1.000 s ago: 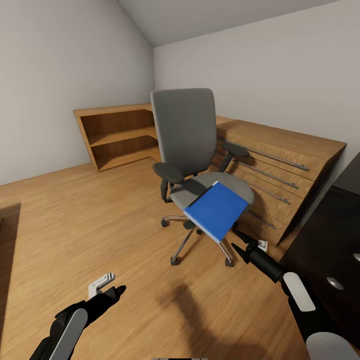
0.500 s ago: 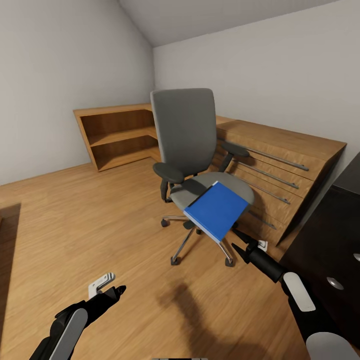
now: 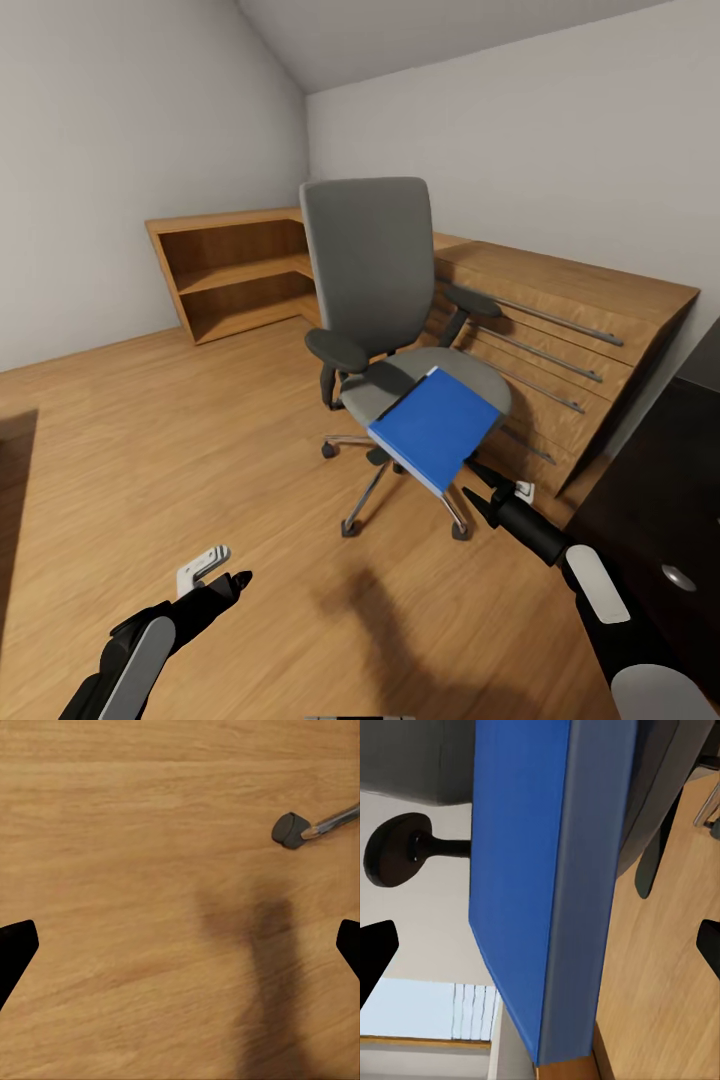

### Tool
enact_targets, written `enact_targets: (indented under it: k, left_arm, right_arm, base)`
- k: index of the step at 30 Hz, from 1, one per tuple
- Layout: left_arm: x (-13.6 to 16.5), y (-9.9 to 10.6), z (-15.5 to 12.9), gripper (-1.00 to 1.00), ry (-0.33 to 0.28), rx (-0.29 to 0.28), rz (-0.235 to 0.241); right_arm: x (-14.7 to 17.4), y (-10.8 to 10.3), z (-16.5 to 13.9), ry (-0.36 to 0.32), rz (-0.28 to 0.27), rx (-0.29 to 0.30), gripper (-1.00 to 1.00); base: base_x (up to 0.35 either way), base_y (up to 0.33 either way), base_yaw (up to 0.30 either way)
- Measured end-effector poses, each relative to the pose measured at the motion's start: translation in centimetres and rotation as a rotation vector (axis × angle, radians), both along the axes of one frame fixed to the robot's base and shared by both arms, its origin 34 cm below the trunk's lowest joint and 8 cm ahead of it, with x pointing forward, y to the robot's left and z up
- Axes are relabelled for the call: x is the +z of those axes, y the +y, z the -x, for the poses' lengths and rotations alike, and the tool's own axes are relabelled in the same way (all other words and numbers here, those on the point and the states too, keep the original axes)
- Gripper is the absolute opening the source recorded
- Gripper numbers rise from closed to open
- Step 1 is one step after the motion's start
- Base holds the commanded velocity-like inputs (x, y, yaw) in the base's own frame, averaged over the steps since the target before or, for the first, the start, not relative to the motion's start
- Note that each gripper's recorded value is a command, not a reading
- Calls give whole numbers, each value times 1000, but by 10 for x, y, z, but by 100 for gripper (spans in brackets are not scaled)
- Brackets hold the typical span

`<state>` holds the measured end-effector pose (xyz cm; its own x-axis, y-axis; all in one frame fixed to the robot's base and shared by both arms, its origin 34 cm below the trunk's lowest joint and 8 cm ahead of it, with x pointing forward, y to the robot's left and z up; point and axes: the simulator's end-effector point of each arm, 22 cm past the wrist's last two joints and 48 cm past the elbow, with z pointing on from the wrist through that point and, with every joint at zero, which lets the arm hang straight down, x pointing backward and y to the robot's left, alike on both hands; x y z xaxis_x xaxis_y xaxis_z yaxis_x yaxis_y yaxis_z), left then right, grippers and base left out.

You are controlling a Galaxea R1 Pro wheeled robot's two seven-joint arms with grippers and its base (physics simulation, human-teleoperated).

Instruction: In the bedroom, organize the workspace by keeping the computer under the desk, ensuring the monitor is on the desk, placing the keyboard on the desk next to the monitor, placing the mouse on the desk next to the keyboard, moving the folder from the swivel chair onto the desk next to the mouse, stacking the notebook on top of the folder with the pen on top of the notebook, and positioning the swivel chair next to the desk.

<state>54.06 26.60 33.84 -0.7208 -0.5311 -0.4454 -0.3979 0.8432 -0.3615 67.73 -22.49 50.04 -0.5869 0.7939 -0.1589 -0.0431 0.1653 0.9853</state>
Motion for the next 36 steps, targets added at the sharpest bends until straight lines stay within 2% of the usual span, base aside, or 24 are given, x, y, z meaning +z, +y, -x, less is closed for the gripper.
enact_targets:
  k: [21,36]
  left_arm:
    - [0,0,0,100,0,0,0]
    - [0,0,0,100,1,0,0]
  right_arm:
    - [-1,0,0,3,1,0,100]
    - [-12,3,4,32,-5,5,100]
  base:
    - [6,0,0]
    - [0,0,0]
